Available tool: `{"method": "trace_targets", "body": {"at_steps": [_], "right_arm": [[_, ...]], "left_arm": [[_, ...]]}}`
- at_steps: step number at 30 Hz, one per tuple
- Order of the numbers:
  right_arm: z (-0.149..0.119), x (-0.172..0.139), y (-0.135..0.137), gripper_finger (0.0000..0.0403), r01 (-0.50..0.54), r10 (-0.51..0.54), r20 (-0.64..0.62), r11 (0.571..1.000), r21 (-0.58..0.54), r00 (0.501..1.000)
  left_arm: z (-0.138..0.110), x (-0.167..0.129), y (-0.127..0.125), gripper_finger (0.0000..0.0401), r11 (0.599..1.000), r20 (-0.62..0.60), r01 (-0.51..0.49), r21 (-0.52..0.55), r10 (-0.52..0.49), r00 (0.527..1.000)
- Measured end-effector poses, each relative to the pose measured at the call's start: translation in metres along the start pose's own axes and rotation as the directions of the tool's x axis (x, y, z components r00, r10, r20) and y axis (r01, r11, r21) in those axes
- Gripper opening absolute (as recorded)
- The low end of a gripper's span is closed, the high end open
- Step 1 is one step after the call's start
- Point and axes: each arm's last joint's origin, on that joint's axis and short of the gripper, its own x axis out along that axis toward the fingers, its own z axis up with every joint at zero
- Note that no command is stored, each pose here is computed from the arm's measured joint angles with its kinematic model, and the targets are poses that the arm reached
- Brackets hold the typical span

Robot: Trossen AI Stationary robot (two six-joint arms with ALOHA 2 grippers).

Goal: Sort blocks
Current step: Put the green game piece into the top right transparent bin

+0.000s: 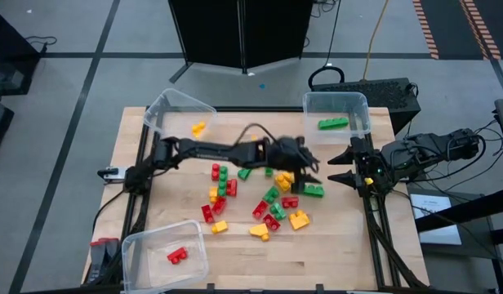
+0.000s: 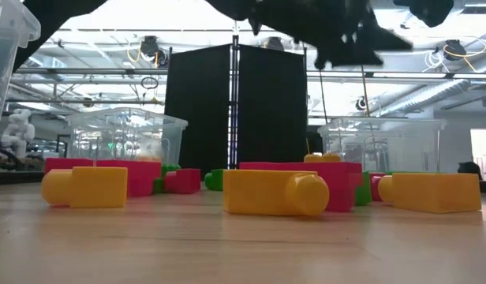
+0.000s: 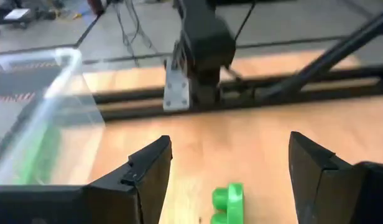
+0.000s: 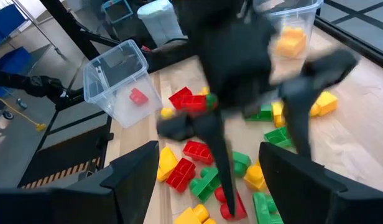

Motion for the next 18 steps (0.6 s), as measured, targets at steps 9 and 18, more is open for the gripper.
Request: {"method": "trace_targets", "body": {"at_steps": [9,18], "right_arm": [[0.000,0.001,0.000,0.0272,0.002,-0.002,-0.003,1.000,0.021,1.000],[-0.001,0.001,0.000,0.0272,0.006,-0.006,-0.009,1.000,0.014,1.000]], "left_arm": [[-0.035,0.026,-0.009,0.0219,0.999,-0.107,-0.032,0.036,0.036,0.994],[-0.070,0.043,-0.021,0.0219,0.998,-0.240,0.011,0.058,0.003,0.971]]}}
